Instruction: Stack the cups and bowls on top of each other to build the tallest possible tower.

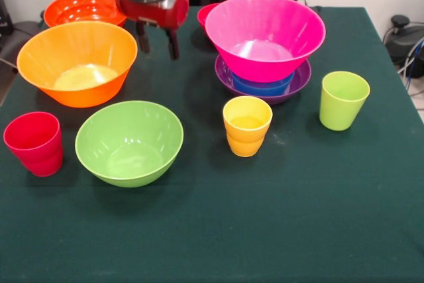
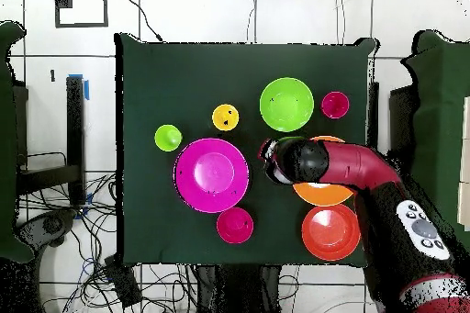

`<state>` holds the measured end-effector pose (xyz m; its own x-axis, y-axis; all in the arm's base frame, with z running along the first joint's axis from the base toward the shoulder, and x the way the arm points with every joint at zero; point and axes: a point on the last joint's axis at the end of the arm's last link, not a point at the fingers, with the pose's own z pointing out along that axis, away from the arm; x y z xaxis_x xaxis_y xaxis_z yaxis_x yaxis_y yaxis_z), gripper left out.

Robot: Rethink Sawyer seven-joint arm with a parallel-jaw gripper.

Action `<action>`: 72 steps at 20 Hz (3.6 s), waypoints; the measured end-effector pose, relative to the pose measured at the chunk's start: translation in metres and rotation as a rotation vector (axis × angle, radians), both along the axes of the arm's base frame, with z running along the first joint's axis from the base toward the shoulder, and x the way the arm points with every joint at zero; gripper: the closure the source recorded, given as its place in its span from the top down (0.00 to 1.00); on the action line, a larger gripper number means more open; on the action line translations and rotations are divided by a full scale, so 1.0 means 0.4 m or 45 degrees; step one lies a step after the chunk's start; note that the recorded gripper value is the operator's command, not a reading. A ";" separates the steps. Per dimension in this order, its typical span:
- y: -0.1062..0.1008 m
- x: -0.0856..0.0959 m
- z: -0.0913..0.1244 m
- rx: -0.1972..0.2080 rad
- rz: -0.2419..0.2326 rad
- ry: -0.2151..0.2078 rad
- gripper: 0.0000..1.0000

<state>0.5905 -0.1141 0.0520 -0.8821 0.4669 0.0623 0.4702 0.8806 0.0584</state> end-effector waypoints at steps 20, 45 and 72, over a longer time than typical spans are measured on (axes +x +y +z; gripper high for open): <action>0.031 -0.258 0.066 -0.019 0.024 0.040 1.00; 0.006 -0.191 0.021 -0.010 0.003 0.012 1.00; 0.031 0.055 -0.044 0.081 0.038 0.035 1.00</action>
